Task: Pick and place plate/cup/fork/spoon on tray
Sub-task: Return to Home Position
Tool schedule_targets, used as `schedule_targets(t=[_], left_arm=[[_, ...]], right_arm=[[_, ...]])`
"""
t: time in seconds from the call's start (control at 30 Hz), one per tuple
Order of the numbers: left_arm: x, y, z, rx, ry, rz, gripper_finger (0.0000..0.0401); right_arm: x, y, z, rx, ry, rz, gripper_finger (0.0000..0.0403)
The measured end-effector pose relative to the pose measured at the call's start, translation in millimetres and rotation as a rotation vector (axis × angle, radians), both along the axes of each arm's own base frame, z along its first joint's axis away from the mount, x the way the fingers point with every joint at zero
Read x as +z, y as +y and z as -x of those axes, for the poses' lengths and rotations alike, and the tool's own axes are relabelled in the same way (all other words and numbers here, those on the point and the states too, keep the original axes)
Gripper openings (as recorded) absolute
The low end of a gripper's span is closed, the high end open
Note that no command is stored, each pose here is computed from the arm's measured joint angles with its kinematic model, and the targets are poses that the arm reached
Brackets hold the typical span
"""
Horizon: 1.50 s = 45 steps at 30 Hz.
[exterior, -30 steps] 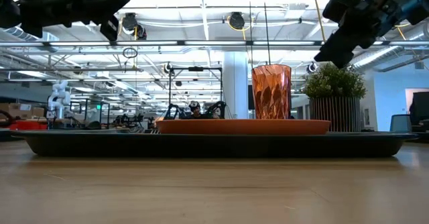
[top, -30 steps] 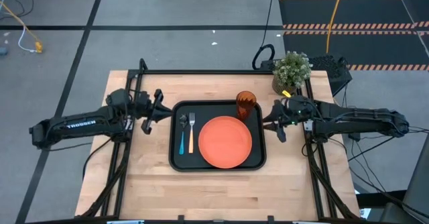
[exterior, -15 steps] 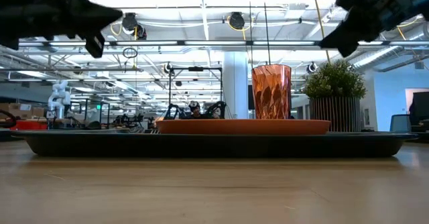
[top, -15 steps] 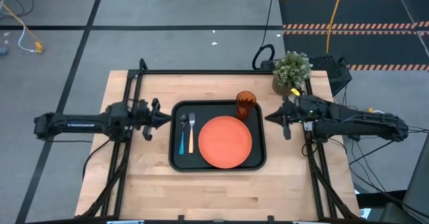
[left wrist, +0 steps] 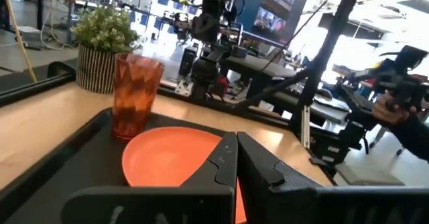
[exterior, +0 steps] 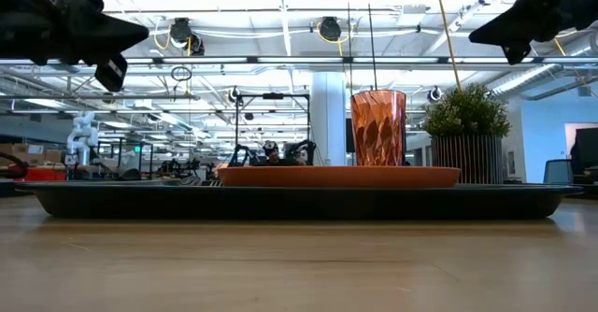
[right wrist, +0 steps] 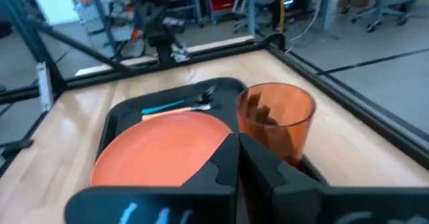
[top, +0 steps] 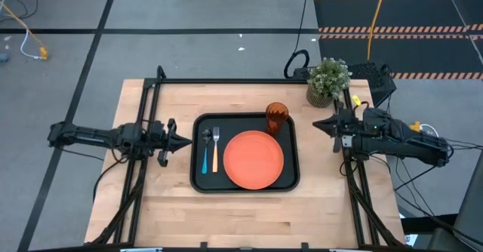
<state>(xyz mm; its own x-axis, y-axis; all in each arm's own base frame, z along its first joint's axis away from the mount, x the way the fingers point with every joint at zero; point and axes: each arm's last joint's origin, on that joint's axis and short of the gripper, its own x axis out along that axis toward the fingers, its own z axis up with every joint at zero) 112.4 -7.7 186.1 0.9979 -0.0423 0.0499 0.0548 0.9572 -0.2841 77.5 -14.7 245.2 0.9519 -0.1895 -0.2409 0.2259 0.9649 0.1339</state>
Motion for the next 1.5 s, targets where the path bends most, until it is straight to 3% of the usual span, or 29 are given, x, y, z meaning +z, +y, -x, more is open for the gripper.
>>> schedule_targets(t=[0.23,0.4,0.67,0.8,1.1,1.5], left_arm=[[0.8,-9.3,7.2,-0.065,-0.15,-0.072,0.0001],[0.5,-10.2,11.8,-0.04,-0.154,-0.114,0.0001],[2.9,-11.1,15.8,-0.039,-0.188,-0.145,0.0001],[3.5,-12.8,16.4,-0.059,-0.197,-0.149,0.0001],[3.1,-14.2,16.8,-0.072,-0.195,-0.163,0.0004],[0.8,-14.1,16.3,-0.068,-0.169,-0.155,0.0012]], right_arm=[[2.4,0.4,8.9,-0.053,-0.059,-0.034,0.0],[6.4,2.7,19.3,-0.039,-0.161,-0.02,0.0],[-22.2,7.6,-4.3,0.289,-0.409,0.004,0.0],[-40.8,8.9,-11.0,0.382,-0.49,0.039,0.0],[-49.1,6.8,-13.6,0.327,-0.532,0.153,0.0],[-53.1,6.5,-15.1,0.329,-0.49,0.146,0.0]])
